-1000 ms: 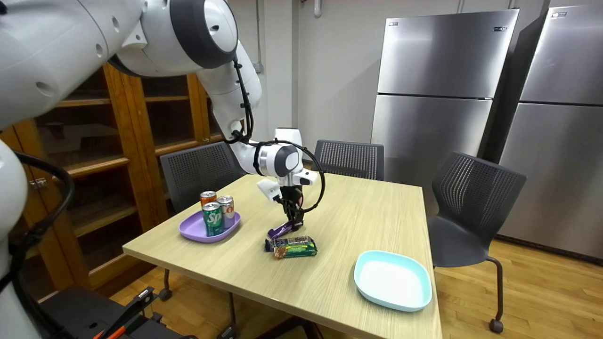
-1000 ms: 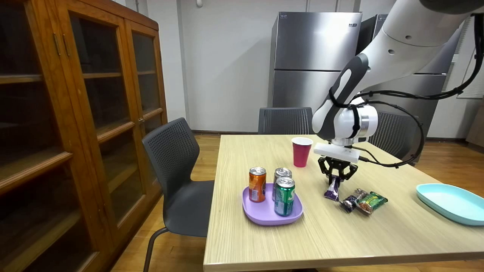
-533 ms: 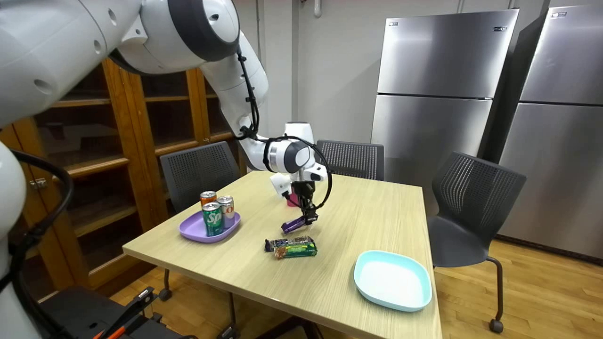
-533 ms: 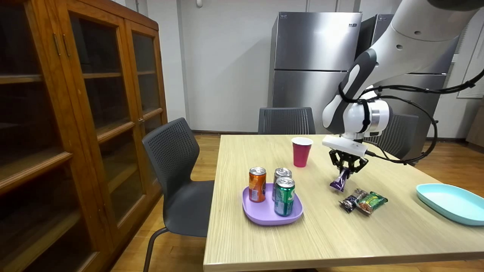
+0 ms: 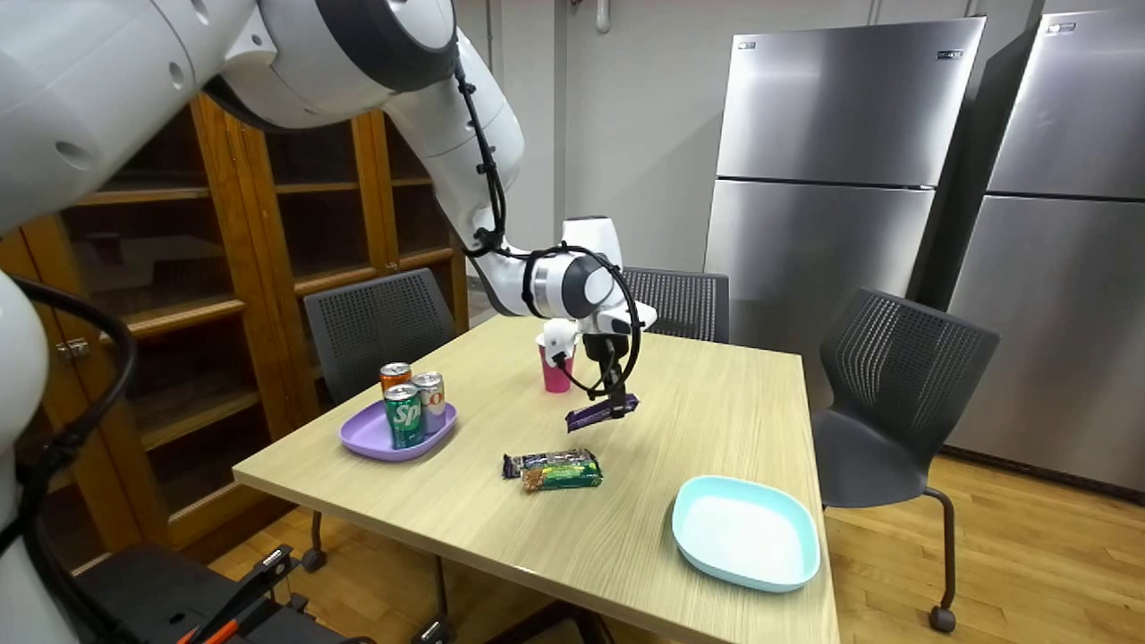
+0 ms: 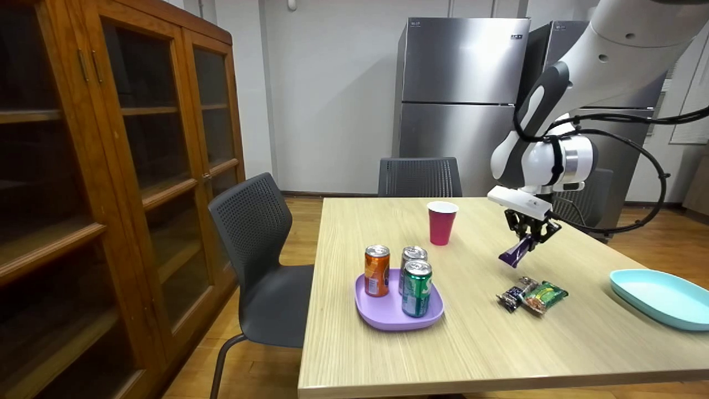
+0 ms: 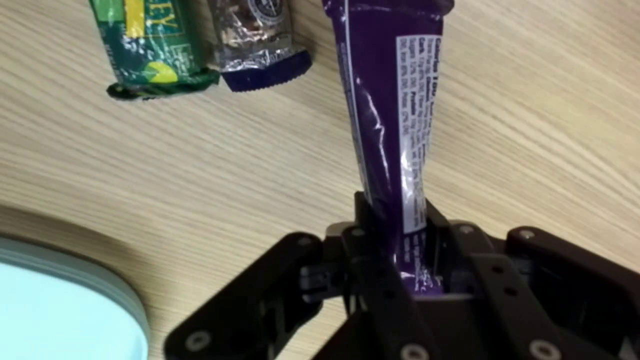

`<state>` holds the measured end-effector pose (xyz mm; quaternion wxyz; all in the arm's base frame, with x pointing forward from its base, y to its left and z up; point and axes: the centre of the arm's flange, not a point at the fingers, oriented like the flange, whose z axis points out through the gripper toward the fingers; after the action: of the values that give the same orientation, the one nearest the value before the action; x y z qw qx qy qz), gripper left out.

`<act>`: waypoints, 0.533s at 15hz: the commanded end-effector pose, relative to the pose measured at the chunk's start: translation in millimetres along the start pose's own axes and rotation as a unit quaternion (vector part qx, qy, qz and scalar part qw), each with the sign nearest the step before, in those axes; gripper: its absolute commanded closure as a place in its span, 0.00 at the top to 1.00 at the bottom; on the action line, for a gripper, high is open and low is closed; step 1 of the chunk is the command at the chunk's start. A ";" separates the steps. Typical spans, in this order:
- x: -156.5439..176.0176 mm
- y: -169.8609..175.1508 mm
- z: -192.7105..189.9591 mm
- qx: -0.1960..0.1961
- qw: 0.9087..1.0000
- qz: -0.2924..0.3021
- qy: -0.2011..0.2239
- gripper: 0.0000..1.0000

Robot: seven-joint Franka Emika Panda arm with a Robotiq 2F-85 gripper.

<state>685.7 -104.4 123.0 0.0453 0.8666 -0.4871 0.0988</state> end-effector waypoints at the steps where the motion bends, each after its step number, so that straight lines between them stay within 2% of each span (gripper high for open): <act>1: 3.7 24.2 -19.6 -0.001 0.997 0.070 0.013 0.06; 8: 27.5 71.7 -24.9 -0.023 0.982 0.185 0.023 0.06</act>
<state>658.5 -153.3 133.1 0.0605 0.7888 -0.6015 0.1113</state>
